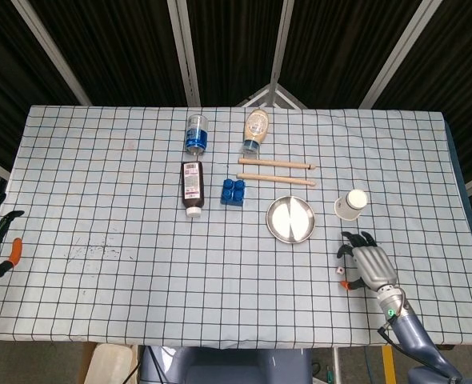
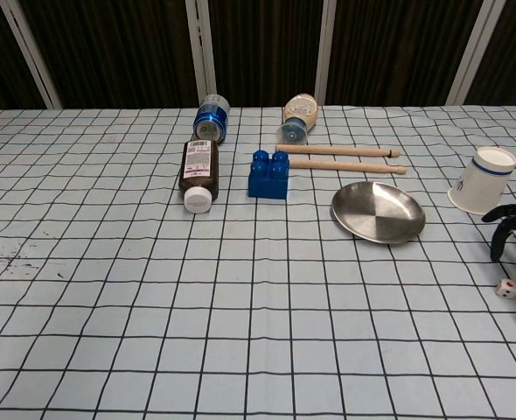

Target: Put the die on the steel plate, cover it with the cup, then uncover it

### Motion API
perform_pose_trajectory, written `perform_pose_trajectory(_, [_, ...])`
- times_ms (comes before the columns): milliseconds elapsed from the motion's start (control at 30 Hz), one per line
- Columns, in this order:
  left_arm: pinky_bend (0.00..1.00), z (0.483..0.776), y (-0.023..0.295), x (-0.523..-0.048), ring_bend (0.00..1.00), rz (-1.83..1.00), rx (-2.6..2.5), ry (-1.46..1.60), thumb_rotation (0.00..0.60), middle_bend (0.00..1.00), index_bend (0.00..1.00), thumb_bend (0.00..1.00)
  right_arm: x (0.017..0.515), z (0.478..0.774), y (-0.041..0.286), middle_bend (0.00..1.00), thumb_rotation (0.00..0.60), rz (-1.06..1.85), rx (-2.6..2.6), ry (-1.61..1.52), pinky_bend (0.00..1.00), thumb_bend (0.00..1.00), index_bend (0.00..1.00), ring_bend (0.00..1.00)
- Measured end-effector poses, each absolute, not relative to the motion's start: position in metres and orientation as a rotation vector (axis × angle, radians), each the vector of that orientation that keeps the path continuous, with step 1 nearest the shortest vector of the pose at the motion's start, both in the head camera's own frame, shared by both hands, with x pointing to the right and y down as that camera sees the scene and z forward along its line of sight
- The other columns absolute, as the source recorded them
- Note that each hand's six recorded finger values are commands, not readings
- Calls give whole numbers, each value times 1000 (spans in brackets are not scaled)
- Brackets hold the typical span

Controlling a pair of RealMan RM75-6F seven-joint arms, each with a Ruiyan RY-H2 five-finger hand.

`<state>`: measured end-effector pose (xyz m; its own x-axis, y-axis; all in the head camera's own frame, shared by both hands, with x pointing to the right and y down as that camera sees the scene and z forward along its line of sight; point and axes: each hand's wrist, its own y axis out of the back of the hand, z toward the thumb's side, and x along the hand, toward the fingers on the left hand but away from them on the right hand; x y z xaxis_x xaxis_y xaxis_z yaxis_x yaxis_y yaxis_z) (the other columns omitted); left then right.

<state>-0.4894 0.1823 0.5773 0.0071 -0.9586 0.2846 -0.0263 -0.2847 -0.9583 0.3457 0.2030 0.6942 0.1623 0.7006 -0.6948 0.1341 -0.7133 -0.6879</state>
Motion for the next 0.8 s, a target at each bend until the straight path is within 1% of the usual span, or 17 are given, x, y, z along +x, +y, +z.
perform_pose_trajectory(300, [155,577,182,-490,0,-1406,-1439,1077,600,0,235,693,343,697,201,145,600,1577,-1971,-780,0,315,460,130])
perform_pose_trajectory(800, [156,580,182,-489,0,-1412,-1438,1066,600,0,237,692,347,698,205,145,600,1591,-1975,-775,0,320,460,130])
